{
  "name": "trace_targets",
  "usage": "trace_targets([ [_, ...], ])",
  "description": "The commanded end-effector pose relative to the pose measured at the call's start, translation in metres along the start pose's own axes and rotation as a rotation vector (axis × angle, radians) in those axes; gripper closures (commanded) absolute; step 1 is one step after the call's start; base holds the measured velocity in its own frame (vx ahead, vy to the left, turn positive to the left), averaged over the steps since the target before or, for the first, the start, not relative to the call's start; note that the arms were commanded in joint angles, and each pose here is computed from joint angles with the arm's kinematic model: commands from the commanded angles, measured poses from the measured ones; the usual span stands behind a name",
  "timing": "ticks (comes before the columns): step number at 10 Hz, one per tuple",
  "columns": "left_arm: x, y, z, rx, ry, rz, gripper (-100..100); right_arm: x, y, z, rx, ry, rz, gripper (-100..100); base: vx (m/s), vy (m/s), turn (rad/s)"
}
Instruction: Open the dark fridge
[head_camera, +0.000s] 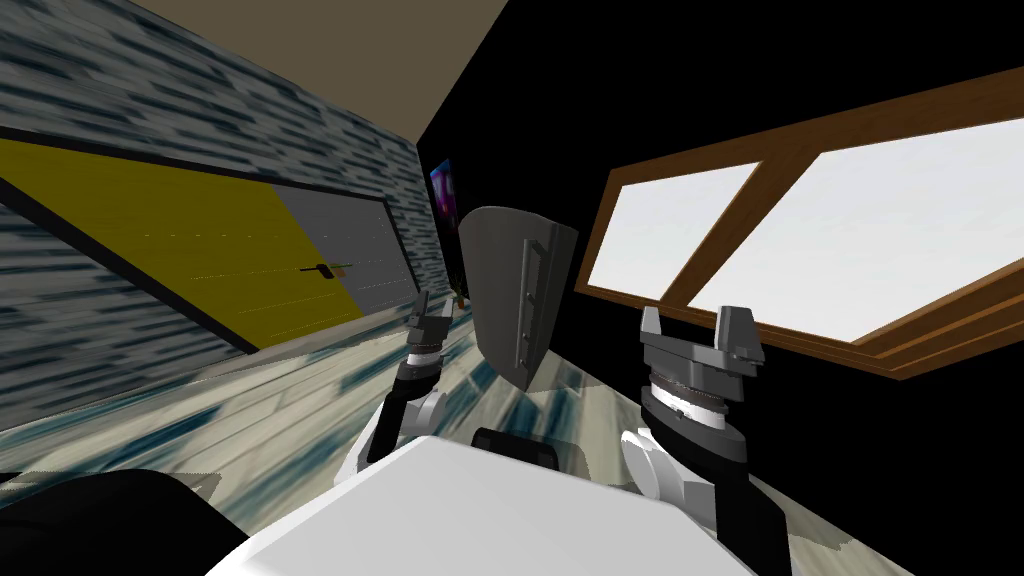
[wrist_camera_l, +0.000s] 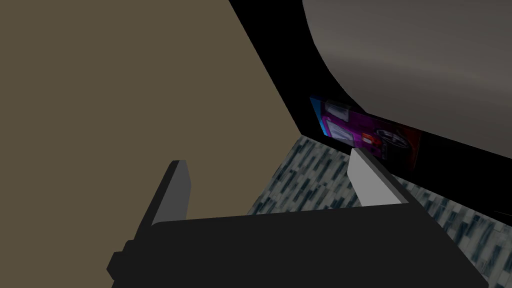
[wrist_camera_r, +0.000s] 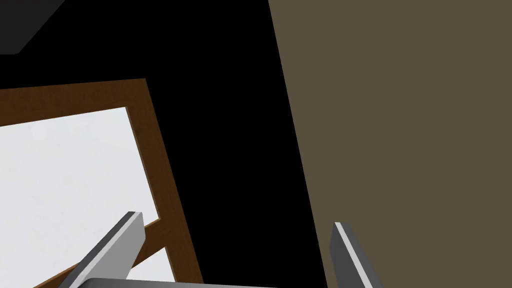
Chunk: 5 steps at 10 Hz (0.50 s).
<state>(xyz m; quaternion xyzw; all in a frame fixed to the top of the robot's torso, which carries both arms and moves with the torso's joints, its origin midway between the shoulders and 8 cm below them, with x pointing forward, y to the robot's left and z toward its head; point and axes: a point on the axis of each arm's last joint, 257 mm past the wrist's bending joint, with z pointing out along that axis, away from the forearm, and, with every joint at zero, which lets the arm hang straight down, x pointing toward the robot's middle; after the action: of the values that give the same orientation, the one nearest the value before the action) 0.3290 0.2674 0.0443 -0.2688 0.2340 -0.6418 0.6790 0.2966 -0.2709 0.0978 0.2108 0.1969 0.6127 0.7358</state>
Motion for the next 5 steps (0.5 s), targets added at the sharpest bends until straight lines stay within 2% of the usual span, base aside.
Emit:
trace_targets([
  [1,0.0,0.0,0.0,0.0,0.0,0.0,0,0.0,0.0,0.0,0.0,0.0,0.0,0,0.0,0.0,0.0],
  [5,0.0,-0.0001,0.0,0.0,0.0,0.0,0,0.0,0.0001,0.0,0.0,0.0,0.0,0,0.0,0.0,0.0],
])
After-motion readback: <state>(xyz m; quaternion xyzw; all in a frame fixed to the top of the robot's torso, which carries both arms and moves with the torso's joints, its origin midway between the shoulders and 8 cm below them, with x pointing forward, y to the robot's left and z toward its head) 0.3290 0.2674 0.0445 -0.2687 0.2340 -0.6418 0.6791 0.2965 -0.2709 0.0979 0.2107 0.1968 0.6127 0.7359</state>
